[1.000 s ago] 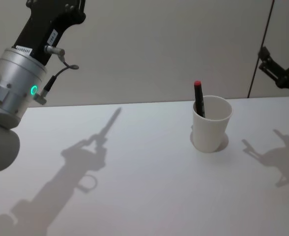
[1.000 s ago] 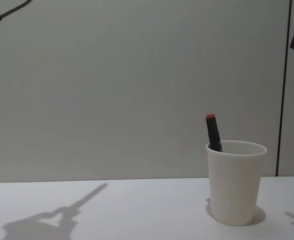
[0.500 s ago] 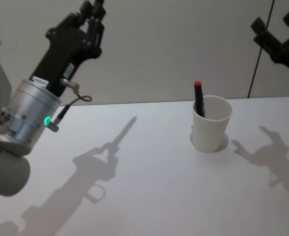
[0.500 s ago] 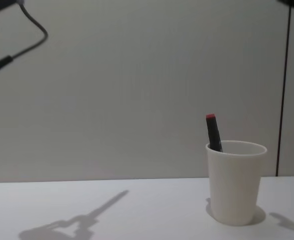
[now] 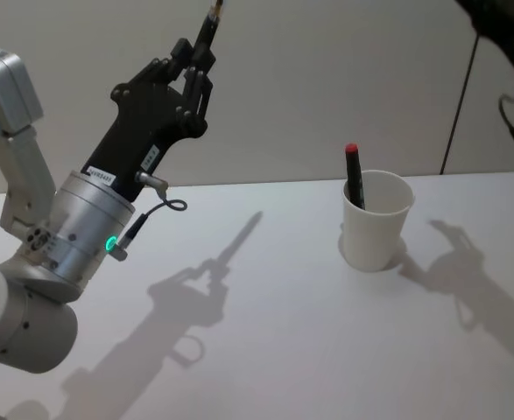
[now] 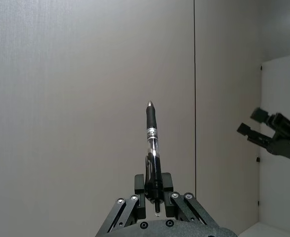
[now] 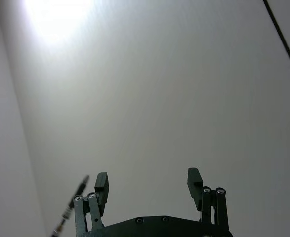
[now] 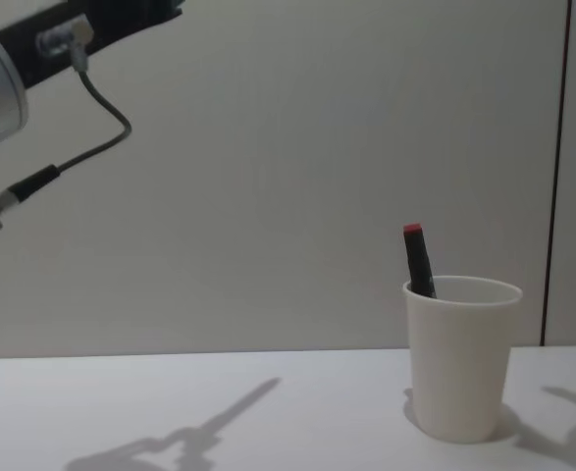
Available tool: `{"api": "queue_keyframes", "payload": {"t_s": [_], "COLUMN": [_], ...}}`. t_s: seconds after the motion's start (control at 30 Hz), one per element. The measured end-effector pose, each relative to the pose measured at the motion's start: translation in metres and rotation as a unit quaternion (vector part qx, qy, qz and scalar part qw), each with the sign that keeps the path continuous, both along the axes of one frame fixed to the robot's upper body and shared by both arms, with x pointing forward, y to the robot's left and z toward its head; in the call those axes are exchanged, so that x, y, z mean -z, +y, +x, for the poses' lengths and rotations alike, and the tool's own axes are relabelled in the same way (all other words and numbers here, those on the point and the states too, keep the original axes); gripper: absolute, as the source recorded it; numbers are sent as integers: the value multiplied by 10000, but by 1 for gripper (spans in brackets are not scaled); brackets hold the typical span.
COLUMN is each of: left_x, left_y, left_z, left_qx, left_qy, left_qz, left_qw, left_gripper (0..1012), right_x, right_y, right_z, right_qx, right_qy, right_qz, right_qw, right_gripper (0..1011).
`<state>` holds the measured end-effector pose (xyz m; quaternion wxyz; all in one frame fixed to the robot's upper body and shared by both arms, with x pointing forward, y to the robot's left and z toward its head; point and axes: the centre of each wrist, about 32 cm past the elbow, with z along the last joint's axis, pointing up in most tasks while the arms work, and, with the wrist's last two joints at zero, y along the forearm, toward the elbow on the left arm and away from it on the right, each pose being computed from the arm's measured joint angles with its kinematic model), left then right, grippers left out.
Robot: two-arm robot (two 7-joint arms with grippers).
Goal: Place the pen into the pen holder.
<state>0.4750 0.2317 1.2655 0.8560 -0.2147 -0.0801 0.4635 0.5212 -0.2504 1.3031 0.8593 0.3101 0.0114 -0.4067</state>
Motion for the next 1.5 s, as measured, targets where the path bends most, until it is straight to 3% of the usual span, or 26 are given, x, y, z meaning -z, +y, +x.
{"api": "queue_keyframes", "payload": {"t_s": [0.13, 0.3, 0.7, 0.97, 1.23, 1.37, 1.5], "left_x": [29, 51, 81, 88, 93, 95, 96], "left_y": [-21, -36, -58, -63, -66, -68, -68], "left_z": [-9, -16, -26, -28, -30, -30, -31], "left_qx": [10, 16, 25, 27, 27, 28, 28], "left_qy": [20, 34, 54, 59, 61, 62, 64], "left_qz": [15, 24, 36, 40, 41, 42, 42], "left_qw": [10000, 10000, 10000, 10000, 10000, 10000, 10000], "left_gripper": [195, 195, 195, 195, 195, 195, 195], "right_x": [-105, -130, 106, 165, 141, 99, 66], "right_y": [47, 91, 409, 657, 1017, 1239, 1360], "right_z": [34, 41, 28, 73, 180, 254, 291], "right_qx": [-274, -486, -693, -1020, -1558, -1867, -2040], "right_qy": [19, 63, 352, 600, 929, 1116, 1214], "right_qz": [241, 390, 271, 200, 404, 614, 712], "right_qw": [9993, 9980, 9966, 9928, 9826, 9741, 9688], "right_gripper": [1002, 1002, 1002, 1002, 1001, 1002, 1002]}}
